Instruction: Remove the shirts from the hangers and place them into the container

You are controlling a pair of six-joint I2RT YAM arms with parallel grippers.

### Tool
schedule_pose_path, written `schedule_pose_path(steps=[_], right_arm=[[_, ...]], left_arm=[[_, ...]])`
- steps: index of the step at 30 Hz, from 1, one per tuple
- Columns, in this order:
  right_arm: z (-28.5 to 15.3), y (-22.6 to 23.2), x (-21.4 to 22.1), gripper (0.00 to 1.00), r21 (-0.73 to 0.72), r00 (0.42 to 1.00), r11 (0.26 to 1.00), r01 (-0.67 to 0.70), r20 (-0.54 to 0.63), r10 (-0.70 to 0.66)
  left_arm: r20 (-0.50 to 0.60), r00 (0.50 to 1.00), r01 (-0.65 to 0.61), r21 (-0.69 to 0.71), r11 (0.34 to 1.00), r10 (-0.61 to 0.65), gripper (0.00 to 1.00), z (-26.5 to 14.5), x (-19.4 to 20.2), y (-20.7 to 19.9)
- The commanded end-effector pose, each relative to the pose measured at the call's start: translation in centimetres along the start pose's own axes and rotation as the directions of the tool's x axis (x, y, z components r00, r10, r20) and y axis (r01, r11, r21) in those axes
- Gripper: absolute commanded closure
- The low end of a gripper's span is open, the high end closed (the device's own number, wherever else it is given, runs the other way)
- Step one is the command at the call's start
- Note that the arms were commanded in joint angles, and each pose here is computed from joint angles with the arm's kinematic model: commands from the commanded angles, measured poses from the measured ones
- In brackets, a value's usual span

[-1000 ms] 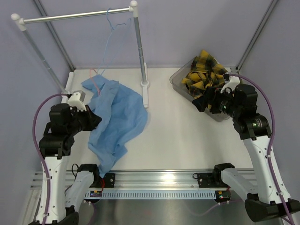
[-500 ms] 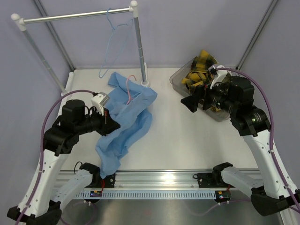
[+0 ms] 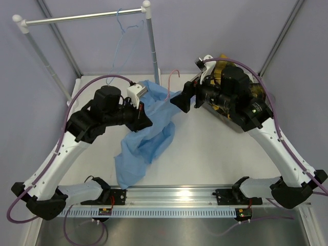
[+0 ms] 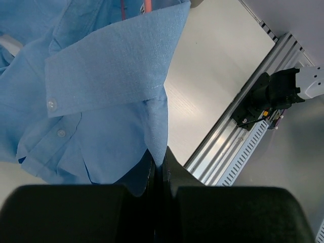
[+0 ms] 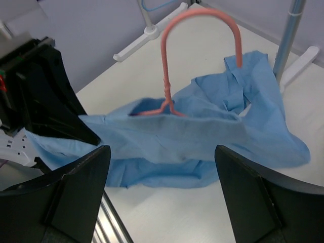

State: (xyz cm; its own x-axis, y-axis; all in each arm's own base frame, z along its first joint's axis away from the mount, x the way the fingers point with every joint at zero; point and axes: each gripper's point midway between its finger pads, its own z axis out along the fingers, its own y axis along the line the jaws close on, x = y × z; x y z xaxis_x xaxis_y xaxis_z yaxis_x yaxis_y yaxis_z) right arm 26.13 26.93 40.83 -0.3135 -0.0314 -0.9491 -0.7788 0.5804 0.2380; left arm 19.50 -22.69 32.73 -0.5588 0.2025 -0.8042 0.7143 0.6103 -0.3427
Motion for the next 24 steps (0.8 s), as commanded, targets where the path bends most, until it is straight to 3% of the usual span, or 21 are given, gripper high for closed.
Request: schedule_pose_path(steps=[1, 10, 16, 19, 23, 24], right_arm=[[0.5, 0.4, -4.2, 0.09, 0.028, 0.992, 0.999, 0.034, 0.119, -0.037], [3.3, -0.1, -5.3, 0.21, 0.038, 0.993, 0.999, 0.015, 0.115, -0.019], [4.7, -0.5, -4.8, 0.36, 0.042, 0.996, 0.999, 0.001, 0.094, -0.005], [5.0, -0.8, -4.7, 0.48, 0.055, 0.996, 0.999, 0.001, 0.087, -0.006], [5.1, -1.1, -4.6, 0.78, 0.069, 0.997, 0.998, 0.010, 0.080, -0.016], [4.9, -1.4, -4.7, 0.92, 0.084, 0.996, 0.996, 0.012, 0.083, -0.019]], left_arm=[[0.128, 0.990, -0.070, 0.033, 0.997, 0.066, 1.00, -0.2, -4.1, -2.0], [0.133, 0.988, -0.091, 0.061, 0.994, 0.083, 1.00, 0.4, -5.0, -3.3], [0.136, 0.986, -0.107, 0.074, 0.992, 0.096, 1.00, 0.6, -5.2, -3.8], [0.142, 0.985, -0.113, 0.074, 0.991, 0.102, 1.00, 0.6, -5.3, -3.9], [0.149, 0.983, -0.119, 0.069, 0.990, 0.108, 1.00, 0.5, -5.6, -3.9], [0.150, 0.983, -0.116, 0.053, 0.992, 0.107, 1.00, 0.5, -5.6, -3.6]])
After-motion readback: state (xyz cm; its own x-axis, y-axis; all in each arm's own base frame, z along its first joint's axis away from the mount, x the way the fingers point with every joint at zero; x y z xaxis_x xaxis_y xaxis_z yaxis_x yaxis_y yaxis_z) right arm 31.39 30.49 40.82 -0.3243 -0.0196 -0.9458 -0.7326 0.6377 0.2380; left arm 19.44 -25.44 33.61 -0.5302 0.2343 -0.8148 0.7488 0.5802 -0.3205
